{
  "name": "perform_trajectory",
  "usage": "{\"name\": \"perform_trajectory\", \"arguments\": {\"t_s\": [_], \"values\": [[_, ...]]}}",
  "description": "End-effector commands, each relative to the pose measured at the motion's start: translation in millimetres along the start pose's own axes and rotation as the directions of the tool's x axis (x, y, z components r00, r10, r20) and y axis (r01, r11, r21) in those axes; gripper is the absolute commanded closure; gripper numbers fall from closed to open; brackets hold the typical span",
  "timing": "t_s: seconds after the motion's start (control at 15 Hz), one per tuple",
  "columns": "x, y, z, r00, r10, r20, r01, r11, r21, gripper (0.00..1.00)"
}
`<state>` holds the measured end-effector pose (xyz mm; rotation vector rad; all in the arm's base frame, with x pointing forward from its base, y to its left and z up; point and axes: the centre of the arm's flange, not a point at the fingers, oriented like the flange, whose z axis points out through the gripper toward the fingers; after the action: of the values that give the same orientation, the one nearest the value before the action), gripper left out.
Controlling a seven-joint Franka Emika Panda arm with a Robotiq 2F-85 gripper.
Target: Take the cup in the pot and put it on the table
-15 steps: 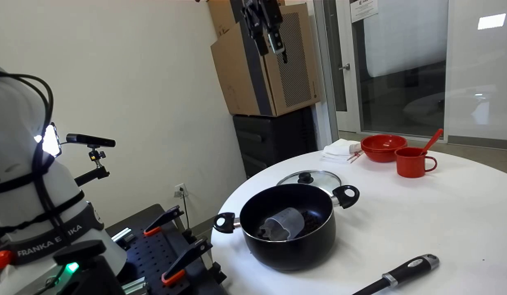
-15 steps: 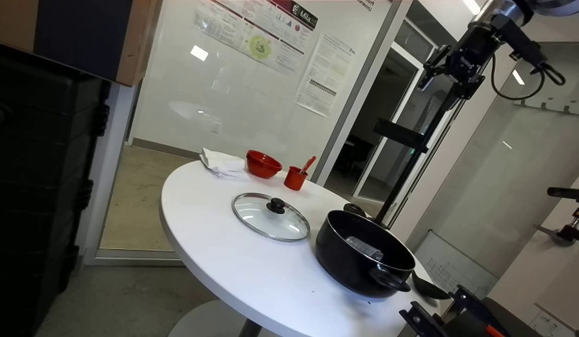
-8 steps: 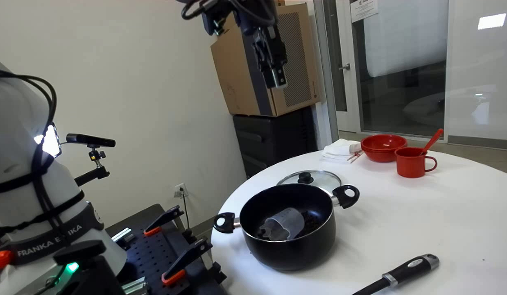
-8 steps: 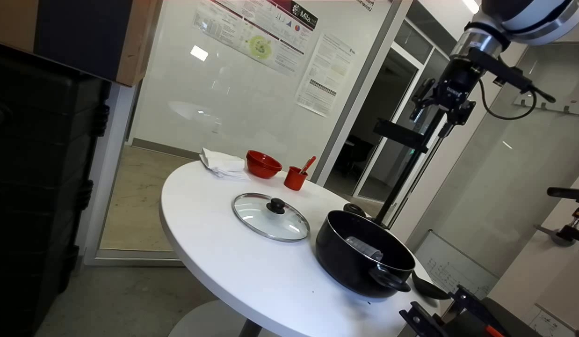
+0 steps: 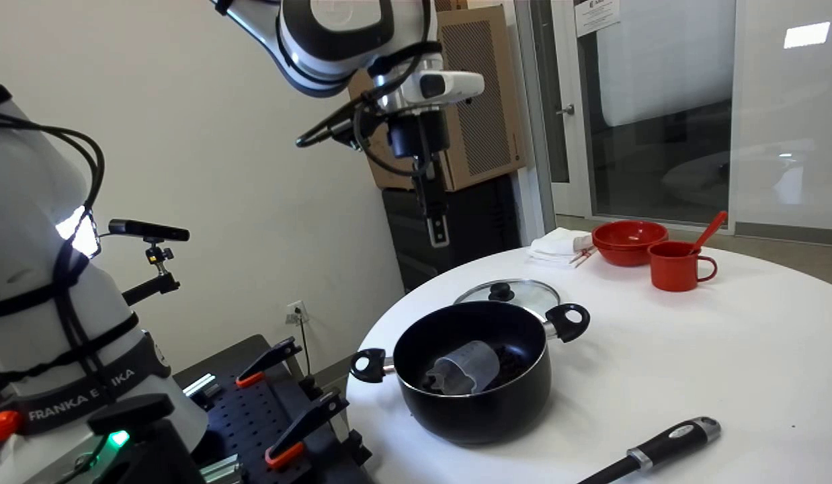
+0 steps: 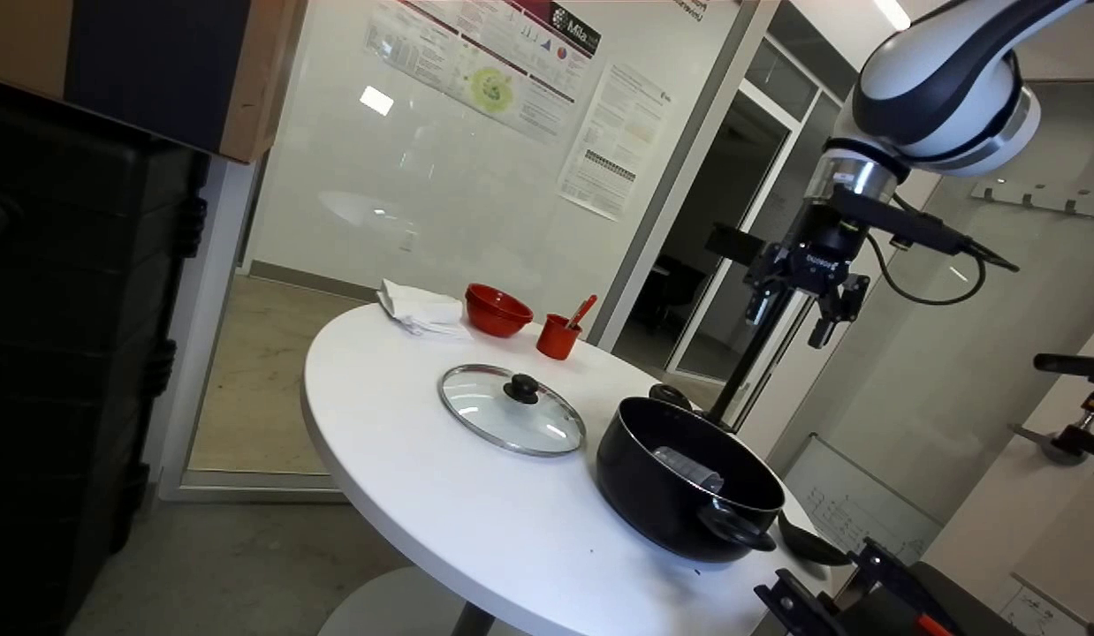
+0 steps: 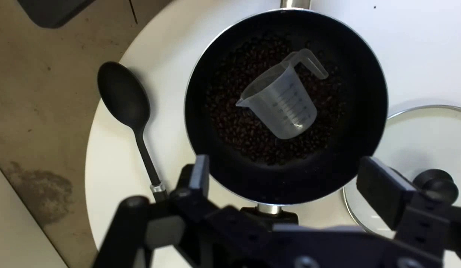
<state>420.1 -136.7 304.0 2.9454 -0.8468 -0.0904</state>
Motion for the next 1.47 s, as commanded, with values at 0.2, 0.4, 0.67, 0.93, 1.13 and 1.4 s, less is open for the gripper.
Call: {"name": "perform_trajectory", "arguments": {"t_s": [0.2, 0.4, 0.67, 0.93, 1.13, 1.4], "values": [[-37, -13, 48, 0.933, -0.149, -0.326, 0.144, 0.989, -0.039, 0.0], [-33, -15, 34, 0.932, -0.18, -0.316, 0.179, 0.983, -0.031, 0.0], [-29, -13, 29, 0.92, -0.157, -0.36, 0.154, 0.987, -0.035, 0.0], [-21, -8, 44, 0.919, 0.01, -0.395, 0.017, 0.998, 0.066, 0.0], [-22, -5, 64, 0.901, 0.119, -0.417, -0.062, 0.987, 0.147, 0.0], [-24, -2, 99, 0.91, 0.238, -0.339, -0.179, 0.964, 0.198, 0.0]]}}
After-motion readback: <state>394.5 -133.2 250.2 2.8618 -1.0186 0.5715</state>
